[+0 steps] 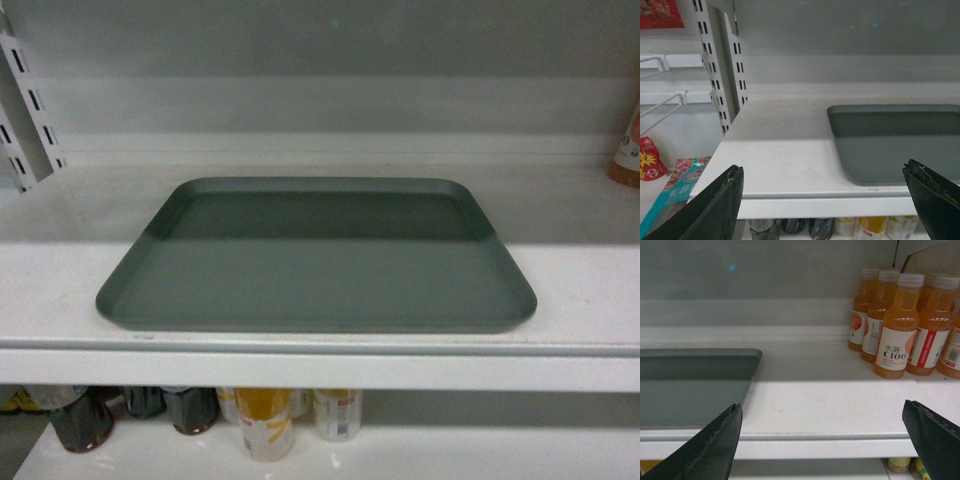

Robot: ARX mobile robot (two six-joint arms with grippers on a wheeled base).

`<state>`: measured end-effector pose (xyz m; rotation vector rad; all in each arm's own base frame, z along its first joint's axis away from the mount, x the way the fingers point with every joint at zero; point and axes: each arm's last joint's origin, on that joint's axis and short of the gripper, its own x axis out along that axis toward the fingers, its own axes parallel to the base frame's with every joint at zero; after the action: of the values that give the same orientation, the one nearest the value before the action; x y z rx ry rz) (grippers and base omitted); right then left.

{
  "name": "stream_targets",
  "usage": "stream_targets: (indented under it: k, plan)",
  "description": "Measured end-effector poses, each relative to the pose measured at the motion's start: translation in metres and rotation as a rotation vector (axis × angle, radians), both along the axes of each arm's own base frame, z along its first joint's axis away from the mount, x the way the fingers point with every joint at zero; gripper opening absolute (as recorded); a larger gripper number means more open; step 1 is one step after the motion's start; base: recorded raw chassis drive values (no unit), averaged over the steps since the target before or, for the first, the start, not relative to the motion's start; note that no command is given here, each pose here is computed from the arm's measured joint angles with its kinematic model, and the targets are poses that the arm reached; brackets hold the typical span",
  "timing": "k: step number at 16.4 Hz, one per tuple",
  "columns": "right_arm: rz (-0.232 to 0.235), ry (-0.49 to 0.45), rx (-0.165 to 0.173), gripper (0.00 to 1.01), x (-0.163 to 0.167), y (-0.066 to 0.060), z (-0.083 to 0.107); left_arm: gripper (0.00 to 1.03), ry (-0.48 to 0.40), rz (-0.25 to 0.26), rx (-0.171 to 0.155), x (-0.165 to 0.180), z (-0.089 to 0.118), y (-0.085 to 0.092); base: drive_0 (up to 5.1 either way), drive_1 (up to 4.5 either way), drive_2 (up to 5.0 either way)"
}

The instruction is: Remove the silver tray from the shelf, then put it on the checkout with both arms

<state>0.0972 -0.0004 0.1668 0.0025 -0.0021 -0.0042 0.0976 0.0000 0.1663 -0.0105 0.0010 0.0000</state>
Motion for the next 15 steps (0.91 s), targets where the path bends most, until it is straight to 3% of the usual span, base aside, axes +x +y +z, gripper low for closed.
stream_targets:
  k: [14, 15]
  plan:
    - [0.004, -0.002, 0.0, 0.98, 0.0, 0.0004, 0.0001, 0.98, 0.001, 0.0, 0.0, 0.0, -0.0001, 0.0, 0.0, 0.0, 0.0]
    - [0.005, 0.041, 0.012, 0.98, -0.0001, 0.0004, -0.0016, 0.98, 0.001, 0.0, 0.0, 0.0, -0.0001, 0.0, 0.0, 0.0, 0.0]
